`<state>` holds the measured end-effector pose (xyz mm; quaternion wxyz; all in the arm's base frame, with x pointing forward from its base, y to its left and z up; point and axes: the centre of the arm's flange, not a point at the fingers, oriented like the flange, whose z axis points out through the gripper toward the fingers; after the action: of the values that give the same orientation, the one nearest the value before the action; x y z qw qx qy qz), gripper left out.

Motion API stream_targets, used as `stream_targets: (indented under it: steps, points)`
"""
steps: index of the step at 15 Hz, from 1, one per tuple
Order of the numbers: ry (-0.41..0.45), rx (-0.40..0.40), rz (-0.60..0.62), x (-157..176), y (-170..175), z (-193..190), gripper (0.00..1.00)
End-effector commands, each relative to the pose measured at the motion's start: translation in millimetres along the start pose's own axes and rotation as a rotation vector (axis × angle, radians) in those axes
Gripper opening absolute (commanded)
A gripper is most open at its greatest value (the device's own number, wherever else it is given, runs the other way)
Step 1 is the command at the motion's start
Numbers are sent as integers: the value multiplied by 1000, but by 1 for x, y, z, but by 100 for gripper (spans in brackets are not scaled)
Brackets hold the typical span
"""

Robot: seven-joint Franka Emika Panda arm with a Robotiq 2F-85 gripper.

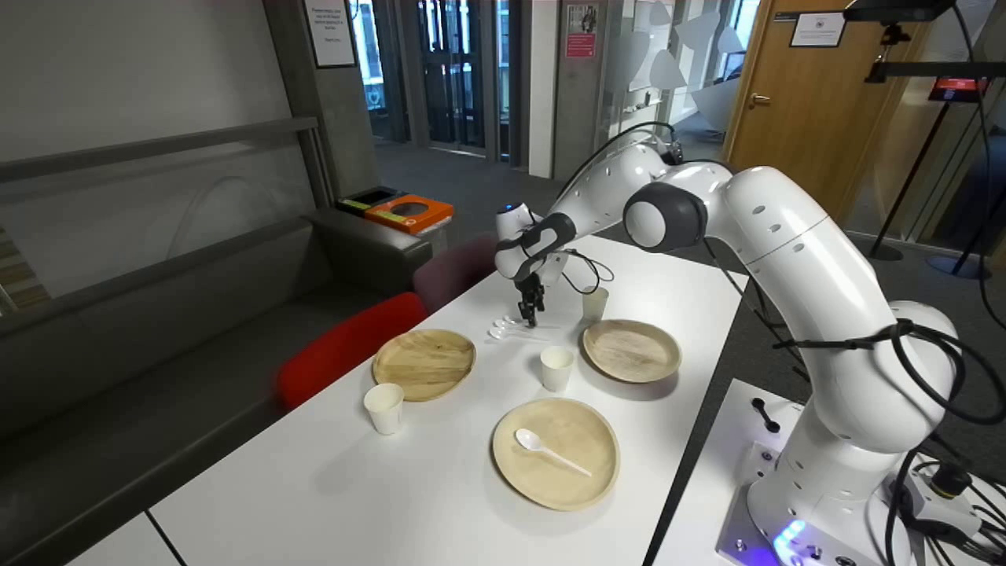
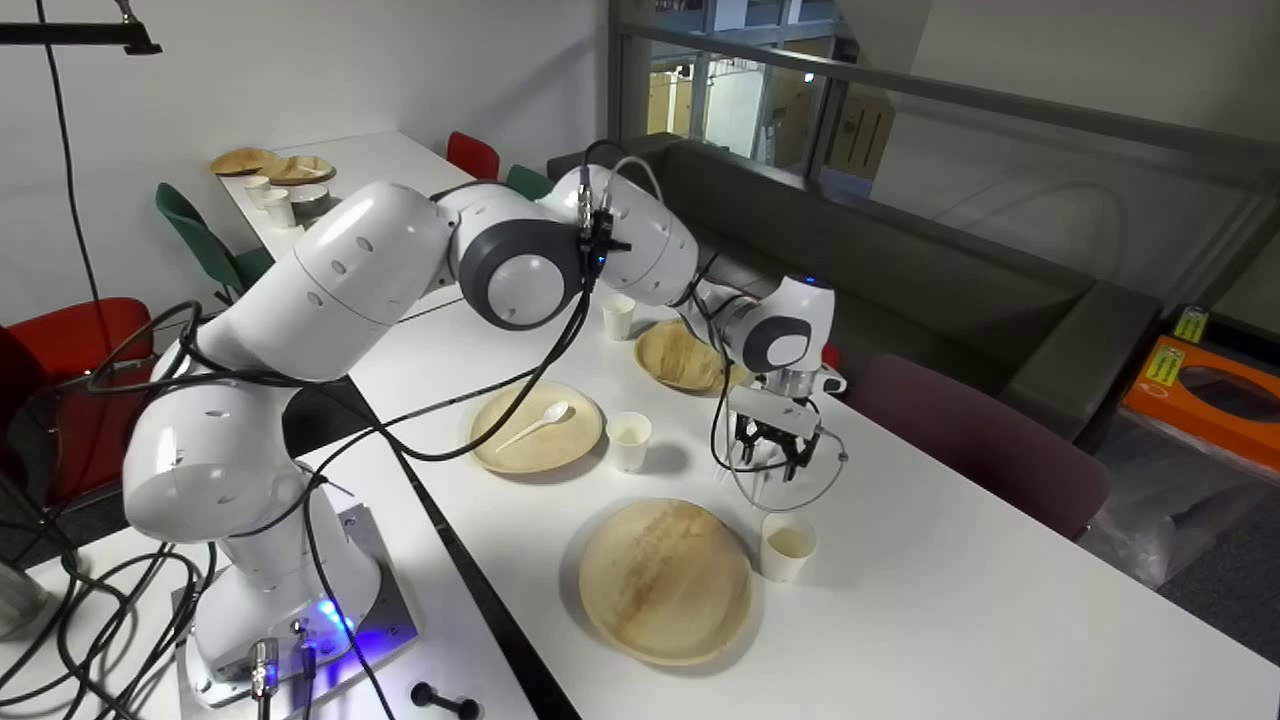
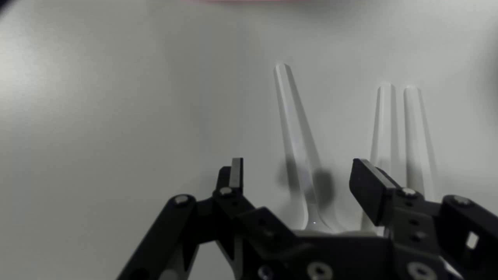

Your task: Put one spoon on the right plate

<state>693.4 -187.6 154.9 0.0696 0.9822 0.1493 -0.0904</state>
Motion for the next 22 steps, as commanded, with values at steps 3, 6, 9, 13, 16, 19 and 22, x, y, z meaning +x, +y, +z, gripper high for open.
stream_targets:
  steps: [3, 6, 9, 13, 16, 19, 22]
  points:
    - [-1, 5, -35, -2, 3, 1, 73]
    - [-2, 6, -35, -4, 3, 3, 47]
    - [-2, 7, -35, -5, 3, 4, 37]
    - [0, 5, -35, -6, 3, 3, 37]
    - [2, 4, -35, -8, 4, 2, 39]
    - [3, 4, -34, -8, 4, 2, 18]
    - [4, 4, -34, -9, 5, 2, 11]
